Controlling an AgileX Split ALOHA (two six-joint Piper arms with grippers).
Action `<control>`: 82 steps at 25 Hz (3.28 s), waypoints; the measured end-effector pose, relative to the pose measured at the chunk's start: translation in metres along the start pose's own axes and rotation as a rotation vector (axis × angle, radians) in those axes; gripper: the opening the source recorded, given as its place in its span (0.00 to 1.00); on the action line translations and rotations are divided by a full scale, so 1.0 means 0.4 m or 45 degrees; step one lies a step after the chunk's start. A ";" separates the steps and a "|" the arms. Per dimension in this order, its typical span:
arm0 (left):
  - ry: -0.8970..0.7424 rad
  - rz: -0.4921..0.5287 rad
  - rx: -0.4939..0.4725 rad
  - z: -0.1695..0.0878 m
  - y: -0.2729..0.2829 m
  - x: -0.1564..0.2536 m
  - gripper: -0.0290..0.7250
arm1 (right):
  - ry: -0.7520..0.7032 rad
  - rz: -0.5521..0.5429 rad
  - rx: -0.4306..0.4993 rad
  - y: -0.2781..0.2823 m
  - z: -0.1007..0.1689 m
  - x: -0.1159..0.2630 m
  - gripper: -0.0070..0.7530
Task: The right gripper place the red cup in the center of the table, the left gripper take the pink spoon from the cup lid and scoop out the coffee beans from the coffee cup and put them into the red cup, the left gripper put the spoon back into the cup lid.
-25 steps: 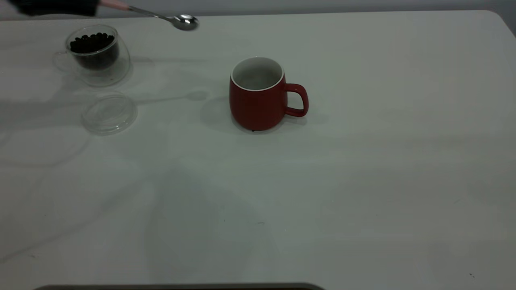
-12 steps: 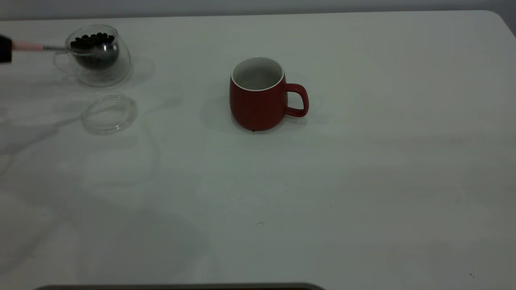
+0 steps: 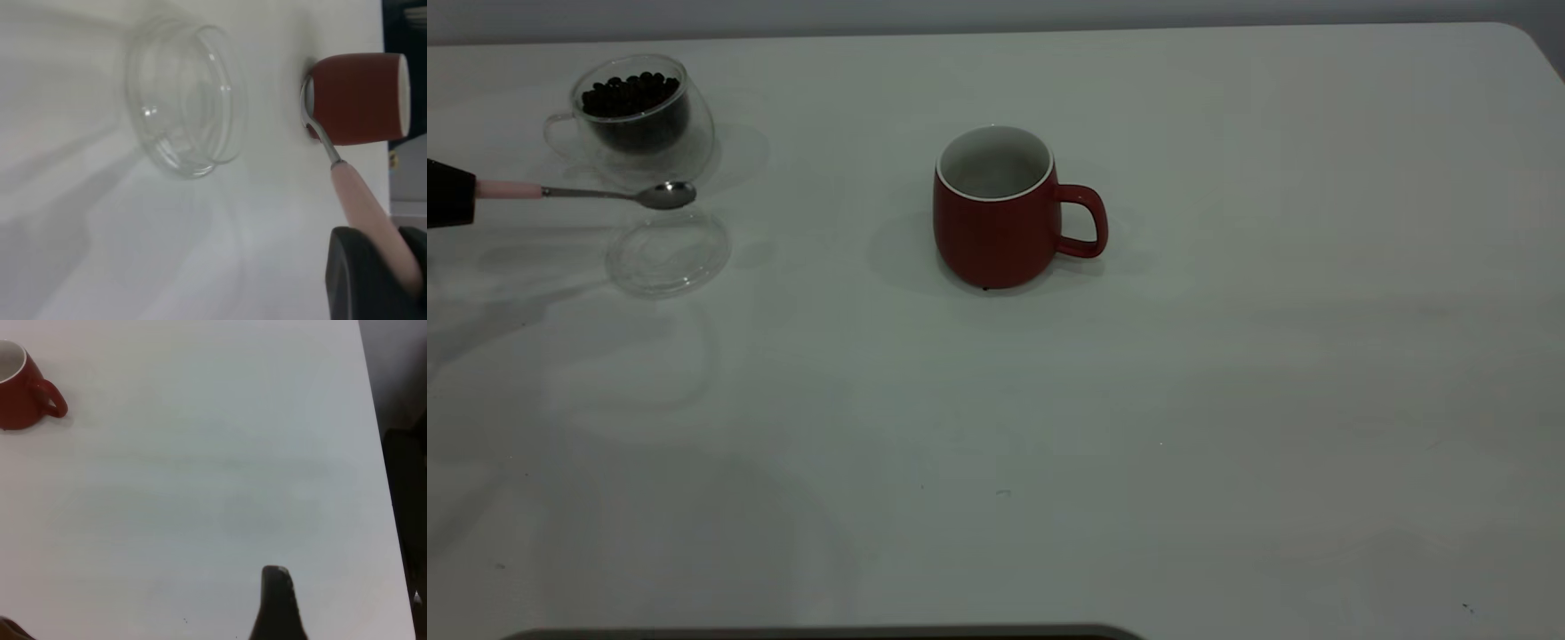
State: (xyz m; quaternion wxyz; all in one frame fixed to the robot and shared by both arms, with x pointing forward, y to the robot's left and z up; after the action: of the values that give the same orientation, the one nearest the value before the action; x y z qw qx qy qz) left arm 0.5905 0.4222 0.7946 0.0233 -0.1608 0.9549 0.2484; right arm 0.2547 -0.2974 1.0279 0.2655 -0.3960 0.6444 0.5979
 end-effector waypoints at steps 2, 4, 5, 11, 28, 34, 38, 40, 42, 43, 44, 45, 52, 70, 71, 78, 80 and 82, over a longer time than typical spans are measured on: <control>0.000 -0.002 -0.021 0.008 0.007 0.002 0.21 | 0.000 0.000 0.000 0.000 0.000 0.000 0.79; 0.016 -0.017 -0.030 0.020 0.021 0.005 0.21 | 0.000 0.000 0.000 0.000 0.000 0.000 0.79; 0.028 -0.030 -0.030 0.027 0.029 0.007 0.21 | 0.000 0.000 0.000 0.000 0.000 0.000 0.79; 0.085 -0.057 -0.035 0.071 0.035 0.021 0.21 | 0.000 0.000 0.000 0.000 0.000 0.000 0.79; 0.119 -0.089 -0.019 0.105 -0.083 0.017 0.21 | 0.000 0.000 0.000 0.000 0.000 0.000 0.79; 0.114 -0.095 -0.025 0.098 -0.103 0.011 0.21 | 0.000 0.000 0.000 0.000 0.000 0.000 0.79; 0.115 -0.096 -0.025 0.098 -0.103 0.010 0.25 | 0.000 0.000 0.000 0.000 0.000 0.000 0.79; 0.115 -0.096 -0.025 0.098 -0.103 0.010 0.31 | 0.000 0.000 0.000 0.000 0.000 0.000 0.79; 0.115 -0.096 -0.025 0.098 -0.103 0.011 0.41 | 0.000 0.000 0.000 0.000 0.000 0.000 0.79; 0.115 -0.096 -0.025 0.098 -0.103 0.011 0.45 | 0.000 0.000 0.000 0.000 0.000 0.000 0.79; 0.115 -0.096 -0.025 0.098 -0.103 0.011 0.50 | 0.000 0.000 0.000 0.000 0.000 0.000 0.79; 0.115 -0.096 -0.025 0.098 -0.103 0.011 0.55 | 0.000 0.000 0.000 0.000 0.000 0.000 0.79; 0.121 -0.107 -0.072 0.108 -0.102 0.009 0.79 | 0.000 0.000 0.000 0.000 0.000 0.000 0.79; -0.095 0.133 -0.463 -0.064 0.048 -0.240 0.82 | -0.001 0.000 0.000 0.000 0.000 0.000 0.79; -0.113 0.167 -0.496 -0.101 0.035 -0.255 0.82 | 0.000 0.000 0.000 0.000 0.000 0.000 0.79; -0.250 0.265 -0.945 -0.340 -0.122 -0.319 0.82 | 0.000 0.000 0.000 0.000 0.000 0.000 0.79; -0.256 0.224 -1.054 -0.402 -0.153 -0.321 0.82 | 0.000 0.000 0.000 0.000 0.000 0.000 0.79; -0.287 0.195 -1.129 -0.466 -0.185 -0.311 0.82 | -0.001 0.000 0.000 0.000 0.000 0.000 0.79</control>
State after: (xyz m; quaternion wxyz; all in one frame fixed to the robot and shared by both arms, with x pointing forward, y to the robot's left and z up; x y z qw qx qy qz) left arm 0.7386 0.3079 0.9388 0.0374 -0.0563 0.7572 0.6497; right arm 0.2547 -0.2974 1.0279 0.2657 -0.3957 0.6443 0.5981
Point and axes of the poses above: a point on each arm's last joint axis where the gripper is mounted, y pointing back along that axis away from the gripper, z along the wrist's bending axis when the last joint is at zero, x = y × z, the point moved 2 cm from there along -y, pointing out along that axis toward the gripper, and after that the axes turned 8 degrees about y, right-handed, at the moved point
